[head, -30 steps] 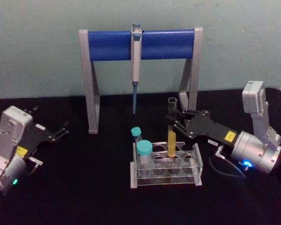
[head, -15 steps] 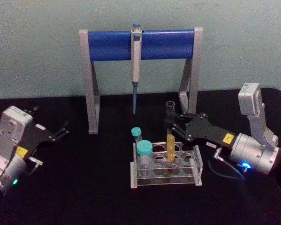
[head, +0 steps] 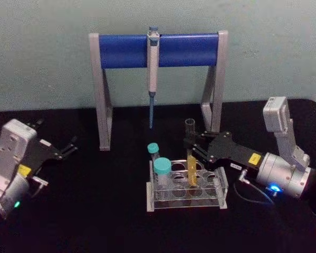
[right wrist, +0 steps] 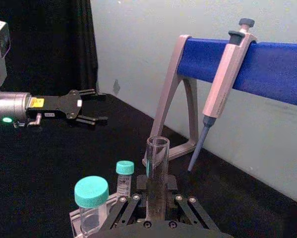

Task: Pick up the test tube from the test tube rack, shake it, then place it back into the test tube rack.

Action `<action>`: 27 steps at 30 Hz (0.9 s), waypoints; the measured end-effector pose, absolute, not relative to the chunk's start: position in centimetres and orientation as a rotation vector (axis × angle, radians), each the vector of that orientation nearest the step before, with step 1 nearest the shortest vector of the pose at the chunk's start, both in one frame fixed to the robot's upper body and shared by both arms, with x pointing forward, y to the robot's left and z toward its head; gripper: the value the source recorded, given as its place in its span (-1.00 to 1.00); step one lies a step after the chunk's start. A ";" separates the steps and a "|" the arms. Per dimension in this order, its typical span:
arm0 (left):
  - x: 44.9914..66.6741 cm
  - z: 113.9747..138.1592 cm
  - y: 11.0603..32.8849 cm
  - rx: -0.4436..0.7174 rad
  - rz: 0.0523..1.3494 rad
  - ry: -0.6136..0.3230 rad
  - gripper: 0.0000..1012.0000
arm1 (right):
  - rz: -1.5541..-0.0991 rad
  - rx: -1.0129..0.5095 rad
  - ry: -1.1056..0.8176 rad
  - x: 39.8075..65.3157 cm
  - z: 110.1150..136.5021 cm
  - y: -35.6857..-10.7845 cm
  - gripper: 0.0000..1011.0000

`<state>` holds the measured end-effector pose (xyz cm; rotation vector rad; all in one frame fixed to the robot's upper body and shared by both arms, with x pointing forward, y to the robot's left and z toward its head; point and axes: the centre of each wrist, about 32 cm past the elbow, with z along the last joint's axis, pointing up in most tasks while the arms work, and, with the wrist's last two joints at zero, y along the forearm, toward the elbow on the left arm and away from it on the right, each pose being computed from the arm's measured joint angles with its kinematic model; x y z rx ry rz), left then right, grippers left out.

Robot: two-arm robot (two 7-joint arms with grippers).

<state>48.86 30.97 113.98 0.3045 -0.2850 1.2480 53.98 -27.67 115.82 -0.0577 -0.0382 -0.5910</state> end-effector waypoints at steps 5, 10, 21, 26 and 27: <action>48.9 114.0 31.0 0.304 1.248 -0.285 0.98 | -0.592 -0.060 -0.034 54.0 115.7 -27.7 -0.55; 48.9 114.0 31.0 0.304 1.248 -0.285 0.98 | -0.592 -0.063 -0.030 54.0 115.7 -27.7 -0.55; 48.9 114.0 31.0 0.304 1.248 -0.285 0.98 | -0.592 -0.074 -0.026 54.0 115.8 -27.7 -0.55; 48.9 114.0 31.0 0.304 1.248 -0.285 0.98 | -0.597 -0.075 -0.026 54.0 115.8 -27.7 -0.55; 48.9 114.0 31.0 0.305 1.248 -0.285 0.98 | -0.598 -0.075 -0.026 54.0 115.8 -27.7 -0.55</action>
